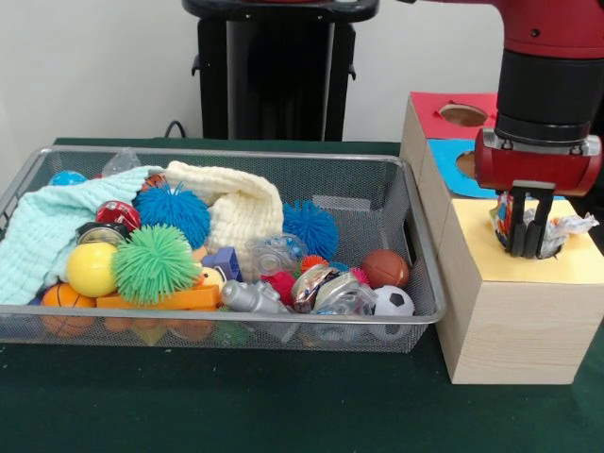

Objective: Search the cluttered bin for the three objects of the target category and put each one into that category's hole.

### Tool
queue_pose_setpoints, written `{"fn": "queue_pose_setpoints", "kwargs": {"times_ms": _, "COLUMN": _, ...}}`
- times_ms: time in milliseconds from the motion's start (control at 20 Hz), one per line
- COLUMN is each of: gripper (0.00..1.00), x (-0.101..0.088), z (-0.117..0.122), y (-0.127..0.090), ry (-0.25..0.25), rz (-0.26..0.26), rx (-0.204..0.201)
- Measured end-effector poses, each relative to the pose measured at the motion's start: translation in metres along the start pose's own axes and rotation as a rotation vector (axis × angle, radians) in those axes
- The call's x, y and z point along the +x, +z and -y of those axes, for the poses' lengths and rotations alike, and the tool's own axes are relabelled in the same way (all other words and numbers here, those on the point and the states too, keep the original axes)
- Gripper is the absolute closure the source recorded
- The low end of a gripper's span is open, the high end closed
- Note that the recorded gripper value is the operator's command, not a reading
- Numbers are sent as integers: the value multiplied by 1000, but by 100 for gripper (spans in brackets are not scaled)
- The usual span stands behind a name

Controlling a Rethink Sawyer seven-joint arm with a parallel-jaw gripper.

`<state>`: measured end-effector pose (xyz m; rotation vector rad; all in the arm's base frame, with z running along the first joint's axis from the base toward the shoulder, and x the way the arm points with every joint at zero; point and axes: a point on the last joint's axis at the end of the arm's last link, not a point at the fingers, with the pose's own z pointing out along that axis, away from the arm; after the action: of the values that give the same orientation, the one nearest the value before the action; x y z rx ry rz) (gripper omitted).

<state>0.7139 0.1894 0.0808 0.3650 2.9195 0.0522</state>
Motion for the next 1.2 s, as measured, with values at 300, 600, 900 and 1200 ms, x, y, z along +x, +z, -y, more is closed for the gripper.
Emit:
{"fn": "queue_pose_setpoints", "kwargs": {"times_ms": 300, "gripper": 100, "x": 2, "z": 0, "y": -1, "ry": 0, "rz": -2, "rx": 0}}
{"fn": "queue_pose_setpoints", "kwargs": {"times_ms": 600, "gripper": 100, "x": 10, "z": 2, "y": -2, "ry": 2, "rz": -16, "rx": 4}}
{"fn": "queue_pose_setpoints", "kwargs": {"times_ms": 900, "gripper": 100, "x": 22, "z": 5, "y": -5, "ry": 5, "rz": -36, "rx": 8}}
{"fn": "queue_pose_setpoints", "kwargs": {"times_ms": 1200, "gripper": 100, "x": 23, "z": 1, "y": -10, "ry": 1, "rz": -33, "rx": 5}}
